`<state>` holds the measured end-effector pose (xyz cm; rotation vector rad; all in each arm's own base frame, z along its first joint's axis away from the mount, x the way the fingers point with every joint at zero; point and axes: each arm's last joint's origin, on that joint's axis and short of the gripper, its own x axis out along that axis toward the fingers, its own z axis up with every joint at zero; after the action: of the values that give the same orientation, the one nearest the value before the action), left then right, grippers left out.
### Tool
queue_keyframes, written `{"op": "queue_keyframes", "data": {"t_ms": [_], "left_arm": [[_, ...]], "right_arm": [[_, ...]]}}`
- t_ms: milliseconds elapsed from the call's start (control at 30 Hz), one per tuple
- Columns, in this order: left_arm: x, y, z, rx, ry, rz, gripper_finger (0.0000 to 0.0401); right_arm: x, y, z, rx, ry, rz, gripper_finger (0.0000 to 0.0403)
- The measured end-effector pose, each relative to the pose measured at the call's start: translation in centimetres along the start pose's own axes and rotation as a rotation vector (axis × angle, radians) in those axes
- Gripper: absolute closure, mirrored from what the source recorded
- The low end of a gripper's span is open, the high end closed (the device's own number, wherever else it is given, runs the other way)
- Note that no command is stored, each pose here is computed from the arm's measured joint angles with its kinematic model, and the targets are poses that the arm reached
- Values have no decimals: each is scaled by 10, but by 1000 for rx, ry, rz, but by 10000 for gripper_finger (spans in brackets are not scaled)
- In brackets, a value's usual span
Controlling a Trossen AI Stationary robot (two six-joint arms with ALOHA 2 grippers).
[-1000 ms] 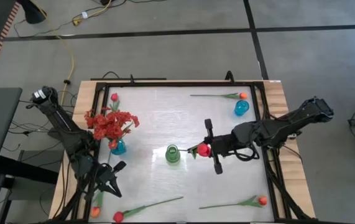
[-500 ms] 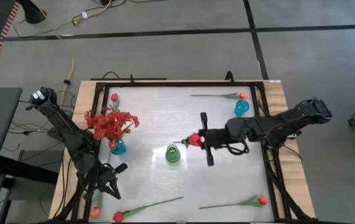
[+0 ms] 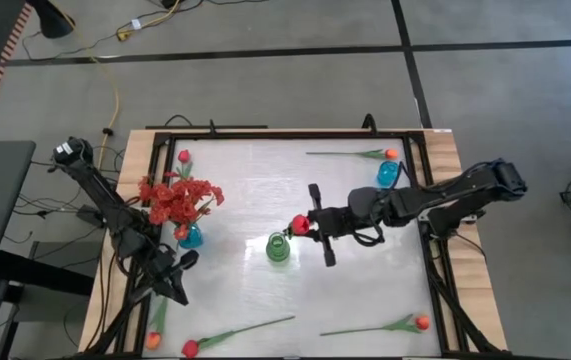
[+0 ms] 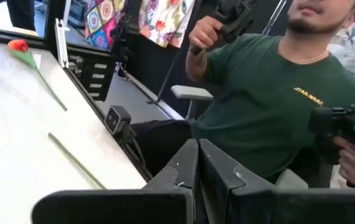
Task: Sort flowers into vase by color
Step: Put the bottom right pink flower into the green vase
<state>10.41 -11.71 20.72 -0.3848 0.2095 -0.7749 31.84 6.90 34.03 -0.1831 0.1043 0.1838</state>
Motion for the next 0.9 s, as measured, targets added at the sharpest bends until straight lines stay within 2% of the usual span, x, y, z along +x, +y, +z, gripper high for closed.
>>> {"op": "queue_keyframes", "data": {"t_ms": [400,767,900], "left_arm": [[-4,1,-1,21,13,25,401],[-4,1,-1,-8,19,28,401],[-4,1,-1,-2,19,28,401]], "right_arm": [[13,2,-15,45,62,9,374],[26,-12,-35,166,127,-28,371],[24,-20,-53,238,129,-61,370]]}}
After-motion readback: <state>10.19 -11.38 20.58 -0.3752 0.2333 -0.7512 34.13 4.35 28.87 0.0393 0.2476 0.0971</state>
